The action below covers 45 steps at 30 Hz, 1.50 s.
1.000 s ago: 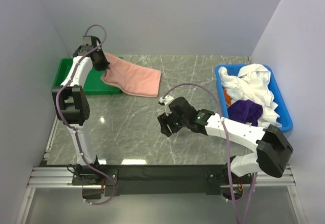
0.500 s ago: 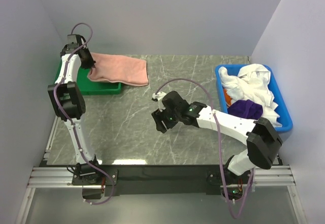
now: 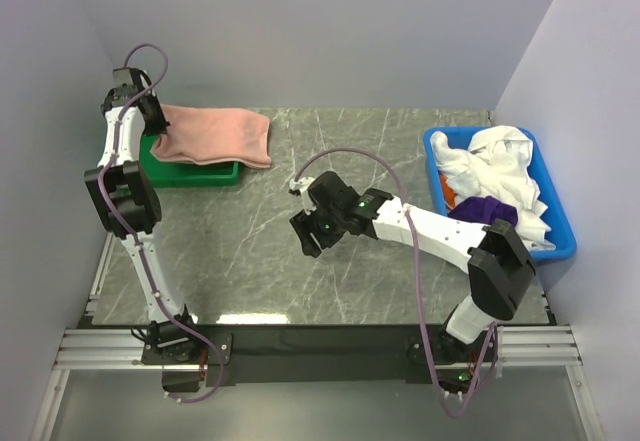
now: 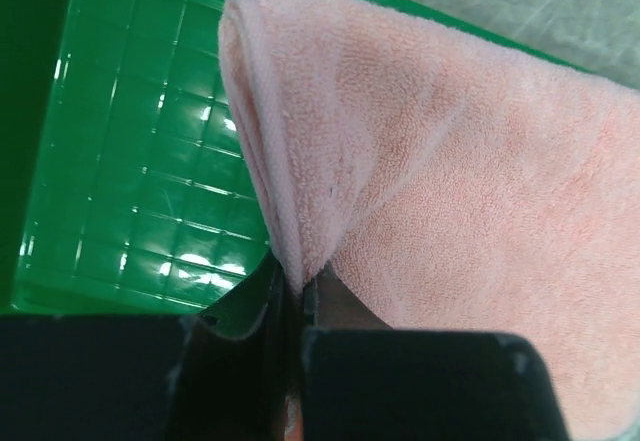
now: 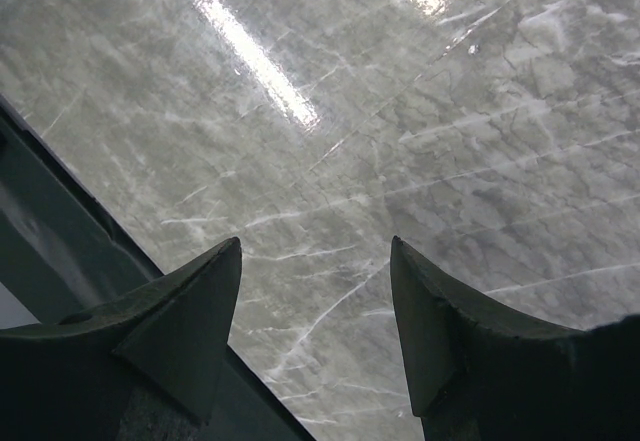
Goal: Fold and stack the towels
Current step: Neatly place the folded towel into the bin
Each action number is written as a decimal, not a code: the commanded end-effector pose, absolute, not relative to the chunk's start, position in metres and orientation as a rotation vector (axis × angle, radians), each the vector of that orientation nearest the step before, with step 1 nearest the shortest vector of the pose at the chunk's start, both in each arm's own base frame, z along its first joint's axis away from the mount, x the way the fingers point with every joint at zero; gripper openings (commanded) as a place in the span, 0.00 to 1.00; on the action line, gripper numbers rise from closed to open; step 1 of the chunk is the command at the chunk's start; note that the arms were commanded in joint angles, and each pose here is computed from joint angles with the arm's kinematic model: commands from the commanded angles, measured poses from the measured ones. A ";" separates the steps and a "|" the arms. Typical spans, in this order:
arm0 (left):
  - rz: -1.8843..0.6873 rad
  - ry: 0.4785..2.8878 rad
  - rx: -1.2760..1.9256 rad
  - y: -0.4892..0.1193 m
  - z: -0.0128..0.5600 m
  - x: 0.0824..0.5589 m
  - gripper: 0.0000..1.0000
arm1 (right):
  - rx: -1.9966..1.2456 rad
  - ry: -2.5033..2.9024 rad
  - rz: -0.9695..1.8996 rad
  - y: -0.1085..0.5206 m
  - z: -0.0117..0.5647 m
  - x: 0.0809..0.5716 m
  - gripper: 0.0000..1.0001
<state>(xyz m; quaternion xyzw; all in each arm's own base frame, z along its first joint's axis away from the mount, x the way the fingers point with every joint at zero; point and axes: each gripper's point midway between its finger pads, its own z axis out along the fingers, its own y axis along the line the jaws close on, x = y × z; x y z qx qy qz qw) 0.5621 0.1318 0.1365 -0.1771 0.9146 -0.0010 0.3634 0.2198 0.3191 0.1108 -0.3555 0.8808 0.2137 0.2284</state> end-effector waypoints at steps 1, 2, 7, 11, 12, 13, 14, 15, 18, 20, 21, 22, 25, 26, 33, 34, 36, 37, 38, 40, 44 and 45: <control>0.099 2.329 -0.350 0.147 0.144 0.571 0.01 | -1.002 2.418 0.595 0.324 0.119 0.223 0.68; 0.103 2.330 -0.346 0.149 0.143 0.571 0.01 | -1.003 2.421 0.594 0.324 0.119 0.223 0.68; 0.188 2.335 -0.333 0.162 0.139 0.570 0.01 | -1.024 2.436 0.581 0.327 0.117 0.224 0.68; 0.214 2.317 -0.334 0.171 0.143 0.570 0.01 | -1.033 2.449 0.580 0.329 0.114 0.222 0.68; 0.218 2.317 -0.340 0.174 0.142 0.570 0.01 | -1.040 2.452 0.578 0.330 0.113 0.221 0.68; 0.239 2.325 -0.305 0.177 0.141 0.570 0.01 | -1.043 2.455 0.575 0.330 0.112 0.222 0.68; 0.252 2.321 -0.303 0.179 0.142 0.570 0.01 | -1.046 2.457 0.569 0.330 0.112 0.221 0.68; 0.259 2.326 -0.299 0.182 0.142 0.569 0.01 | -1.050 2.462 0.565 0.330 0.110 0.221 0.68; 0.288 2.332 -0.284 0.186 0.140 0.569 0.01 | -1.055 2.460 0.564 0.332 0.111 0.222 0.68; 0.303 2.330 -0.269 0.190 0.140 0.568 0.01 | -1.061 2.460 0.562 0.333 0.111 0.222 0.68; 0.306 2.330 -0.264 0.191 0.140 0.569 0.01 | -1.063 2.464 0.559 0.333 0.110 0.222 0.68; 0.303 2.333 -0.249 0.191 0.139 0.569 0.01 | -1.065 2.465 0.559 0.334 0.110 0.222 0.68; 0.344 2.330 -0.239 0.199 0.141 0.568 0.01 | -1.079 2.470 0.551 0.334 0.109 0.221 0.68; 0.350 2.328 -0.235 0.200 0.142 0.569 0.01 | -1.081 2.470 0.550 0.334 0.110 0.221 0.68; 0.393 2.329 -0.222 0.209 0.141 0.569 0.01 | -1.091 2.479 0.555 0.338 0.109 0.221 0.68; 0.399 2.332 -0.221 0.210 0.138 0.570 0.01 | -1.093 2.478 0.555 0.338 0.108 0.221 0.68; 0.411 2.327 -0.220 0.212 0.138 0.571 0.01 | -1.097 2.479 0.551 0.339 0.108 0.221 0.68; 0.410 2.327 -0.218 0.211 0.137 0.573 0.01 | -1.097 2.480 0.551 0.338 0.107 0.221 0.68; 0.414 2.326 -0.219 0.212 0.136 0.573 0.01 | -1.099 2.481 0.549 0.338 0.107 0.221 0.68; 0.421 2.317 -0.221 0.214 0.137 0.575 0.01 | -1.102 2.486 0.552 0.339 0.106 0.220 0.68; 0.424 2.299 -0.237 0.216 0.138 0.578 0.01 | -1.104 2.488 0.551 0.339 0.105 0.221 0.68; 0.431 2.294 -0.242 0.217 0.138 0.578 0.01 | -1.111 2.490 0.549 0.340 0.103 0.220 0.68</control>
